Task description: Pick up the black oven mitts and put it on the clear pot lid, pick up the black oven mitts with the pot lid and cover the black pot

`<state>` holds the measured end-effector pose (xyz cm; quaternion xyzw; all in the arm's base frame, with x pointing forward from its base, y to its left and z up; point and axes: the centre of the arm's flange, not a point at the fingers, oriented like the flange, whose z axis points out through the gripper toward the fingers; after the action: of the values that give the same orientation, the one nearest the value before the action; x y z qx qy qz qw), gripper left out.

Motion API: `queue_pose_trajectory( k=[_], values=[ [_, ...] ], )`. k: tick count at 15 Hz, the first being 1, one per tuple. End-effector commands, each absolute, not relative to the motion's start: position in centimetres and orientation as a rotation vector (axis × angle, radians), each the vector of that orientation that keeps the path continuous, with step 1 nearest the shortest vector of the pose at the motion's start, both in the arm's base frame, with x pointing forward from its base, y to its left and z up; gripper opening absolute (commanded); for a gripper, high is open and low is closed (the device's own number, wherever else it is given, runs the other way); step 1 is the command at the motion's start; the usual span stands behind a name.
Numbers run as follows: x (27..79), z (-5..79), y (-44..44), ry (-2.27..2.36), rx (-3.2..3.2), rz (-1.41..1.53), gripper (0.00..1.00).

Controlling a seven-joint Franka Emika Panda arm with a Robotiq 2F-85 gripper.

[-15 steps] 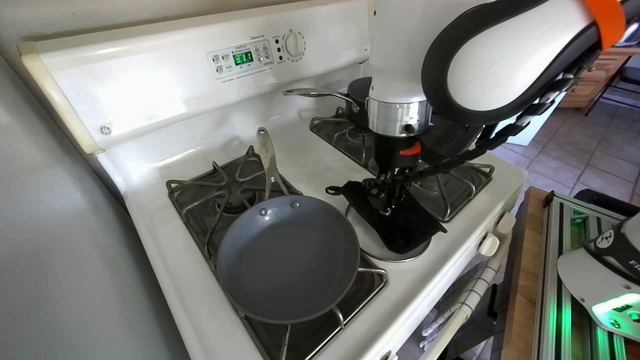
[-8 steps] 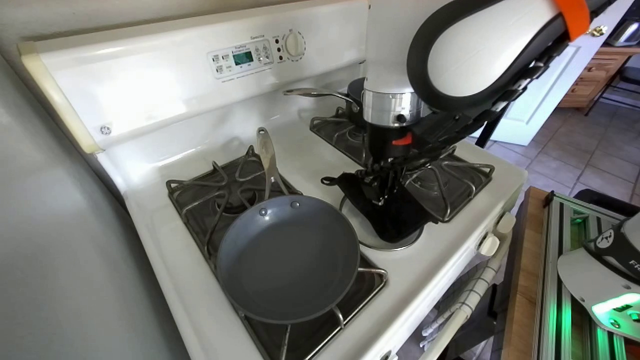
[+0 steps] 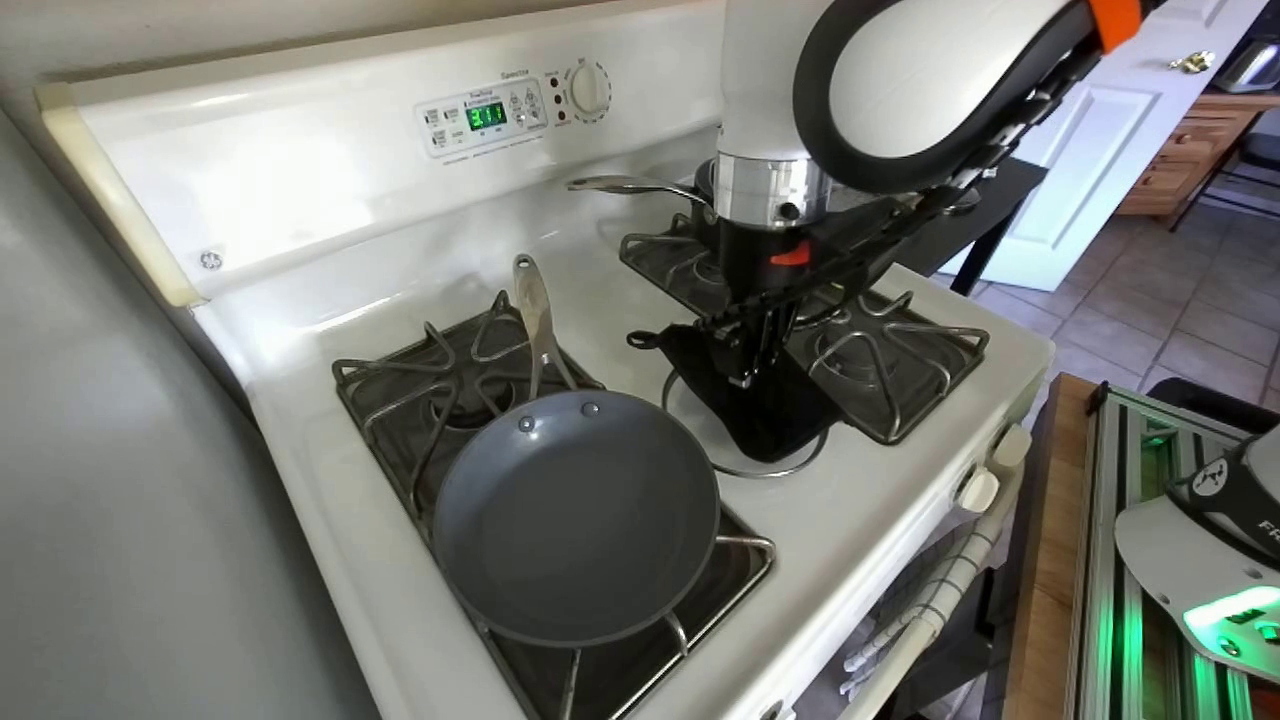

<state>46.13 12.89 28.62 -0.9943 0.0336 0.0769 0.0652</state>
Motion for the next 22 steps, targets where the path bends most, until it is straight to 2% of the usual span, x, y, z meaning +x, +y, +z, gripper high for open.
queue_pose_trajectory(
  k=[1,11,22],
  values=[
    [47.0,30.6,12.9,0.085,-2.970,0.223,0.05],
    [48.6,36.3,12.3,0.088,-2.964,0.199,0.05],
    [51.3,43.6,7.4,0.291,-2.945,0.107,0.05]
  ],
)
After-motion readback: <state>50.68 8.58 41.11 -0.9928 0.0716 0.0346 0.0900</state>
